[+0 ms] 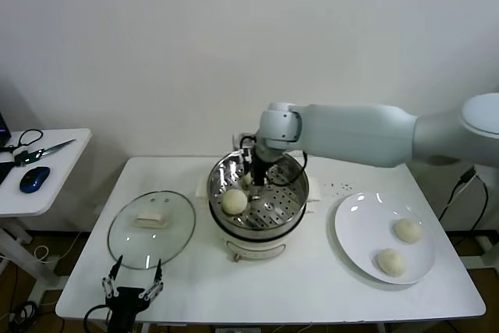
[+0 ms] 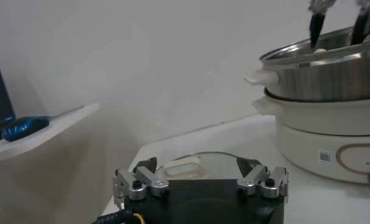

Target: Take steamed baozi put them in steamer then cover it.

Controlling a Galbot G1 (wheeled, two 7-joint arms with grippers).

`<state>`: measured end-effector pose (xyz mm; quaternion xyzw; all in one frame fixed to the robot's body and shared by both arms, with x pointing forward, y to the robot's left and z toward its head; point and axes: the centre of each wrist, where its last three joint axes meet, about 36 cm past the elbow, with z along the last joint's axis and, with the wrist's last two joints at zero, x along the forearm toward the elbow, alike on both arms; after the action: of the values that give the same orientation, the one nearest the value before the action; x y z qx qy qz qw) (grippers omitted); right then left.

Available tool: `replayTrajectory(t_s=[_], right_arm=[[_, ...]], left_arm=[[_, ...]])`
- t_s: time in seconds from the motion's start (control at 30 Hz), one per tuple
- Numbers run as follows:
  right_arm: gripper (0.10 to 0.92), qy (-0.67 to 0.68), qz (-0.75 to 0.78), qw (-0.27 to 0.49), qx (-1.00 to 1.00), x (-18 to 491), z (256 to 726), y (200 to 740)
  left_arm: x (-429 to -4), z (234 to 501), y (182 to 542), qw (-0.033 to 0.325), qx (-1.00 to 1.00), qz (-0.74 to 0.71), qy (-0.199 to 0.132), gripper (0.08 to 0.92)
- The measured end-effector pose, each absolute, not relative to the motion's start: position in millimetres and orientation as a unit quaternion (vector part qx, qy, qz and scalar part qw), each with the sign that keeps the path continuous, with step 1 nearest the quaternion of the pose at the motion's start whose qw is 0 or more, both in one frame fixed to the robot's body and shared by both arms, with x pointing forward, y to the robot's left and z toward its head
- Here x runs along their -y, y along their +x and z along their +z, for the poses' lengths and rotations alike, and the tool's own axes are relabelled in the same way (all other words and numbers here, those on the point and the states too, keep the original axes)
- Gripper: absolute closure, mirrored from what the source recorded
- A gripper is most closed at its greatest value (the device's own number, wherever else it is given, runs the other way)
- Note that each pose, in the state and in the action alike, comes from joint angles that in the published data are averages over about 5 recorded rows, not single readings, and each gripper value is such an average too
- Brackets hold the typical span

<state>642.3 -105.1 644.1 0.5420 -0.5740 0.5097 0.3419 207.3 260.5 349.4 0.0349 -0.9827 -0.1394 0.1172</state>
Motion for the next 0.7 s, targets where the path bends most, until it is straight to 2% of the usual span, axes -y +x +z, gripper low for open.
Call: replayTrajectory(t_s=[0.17,0.37,0.7], right_arm=[[0.200,0.544,0.505,0.341,0.577,158,660,641],[0.200,0.545,0.493,0.356,0.578,230,656,626],[0.200,0.537,0.479,0.395,0.571,335,604,589]], left_arm=[[-260,350,208,0.117,0.983,-0.140,0.036,0.177],[-260,352,208,0.117,0.982,-0.141,0.038,0.177],[-261,355,206,0.118,0.982,-0.143,0.041,0.177]])
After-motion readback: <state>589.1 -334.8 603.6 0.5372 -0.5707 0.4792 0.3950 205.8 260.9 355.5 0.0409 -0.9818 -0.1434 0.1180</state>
